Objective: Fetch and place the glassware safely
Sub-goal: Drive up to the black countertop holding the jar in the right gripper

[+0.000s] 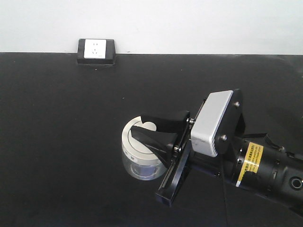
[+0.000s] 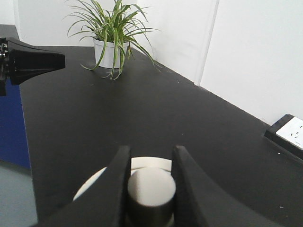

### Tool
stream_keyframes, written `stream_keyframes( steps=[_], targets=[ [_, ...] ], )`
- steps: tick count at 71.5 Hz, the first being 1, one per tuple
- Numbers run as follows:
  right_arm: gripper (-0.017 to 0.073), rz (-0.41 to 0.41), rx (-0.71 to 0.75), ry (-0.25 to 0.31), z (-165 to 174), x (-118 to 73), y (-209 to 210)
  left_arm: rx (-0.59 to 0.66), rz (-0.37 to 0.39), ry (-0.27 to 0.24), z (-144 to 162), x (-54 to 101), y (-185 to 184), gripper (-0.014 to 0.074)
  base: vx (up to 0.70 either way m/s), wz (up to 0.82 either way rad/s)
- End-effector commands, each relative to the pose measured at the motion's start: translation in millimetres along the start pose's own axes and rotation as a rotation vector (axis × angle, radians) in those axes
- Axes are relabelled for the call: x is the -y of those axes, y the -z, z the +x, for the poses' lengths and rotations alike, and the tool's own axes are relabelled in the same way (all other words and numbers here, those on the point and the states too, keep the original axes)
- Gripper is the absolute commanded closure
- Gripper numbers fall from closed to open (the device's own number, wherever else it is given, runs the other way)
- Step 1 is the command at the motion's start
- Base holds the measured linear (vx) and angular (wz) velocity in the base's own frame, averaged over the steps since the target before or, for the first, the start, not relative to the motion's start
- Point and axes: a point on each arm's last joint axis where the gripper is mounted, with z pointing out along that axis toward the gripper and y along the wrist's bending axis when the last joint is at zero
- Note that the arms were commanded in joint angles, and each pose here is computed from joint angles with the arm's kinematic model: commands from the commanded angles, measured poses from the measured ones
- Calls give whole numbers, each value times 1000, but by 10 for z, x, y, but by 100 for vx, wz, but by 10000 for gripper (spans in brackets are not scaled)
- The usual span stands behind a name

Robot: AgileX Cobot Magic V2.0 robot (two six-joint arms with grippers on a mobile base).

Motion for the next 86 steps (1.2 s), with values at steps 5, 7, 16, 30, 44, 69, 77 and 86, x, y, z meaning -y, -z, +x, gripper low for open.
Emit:
stream_keyframes(
  steps=[5, 7, 16, 30, 44, 69, 77, 86],
  targets=[
    [563, -17, 134, 0, -235, -7, 42, 97, -8, 13, -160, -13, -3, 601, 0, 0],
    [563, -17, 134, 0, -235, -7, 42, 97, -8, 13, -160, -13, -3, 601, 0, 0],
    [563, -17, 134, 0, -235, -7, 42, 97, -8, 13, -160, -13, -3, 601, 0, 0],
    [563, -17, 134, 0, -235, -7, 42, 97, -8, 13, -160, -13, -3, 601, 0, 0],
    [563, -17, 134, 0, -235, -7, 42, 97, -8, 13, -160, -13, -3, 601, 0, 0],
    [563, -17, 134, 0, -235, -7, 42, 97, -8, 13, -160, -13, -3, 601, 0, 0],
    [563, -17, 134, 0, -235, -7, 42, 97, -8, 13, -160, -13, -3, 601, 0, 0],
    [563, -17, 134, 0, -235, -7, 42, 97, -8, 13, -160, -13, -3, 601, 0, 0]
  ],
)
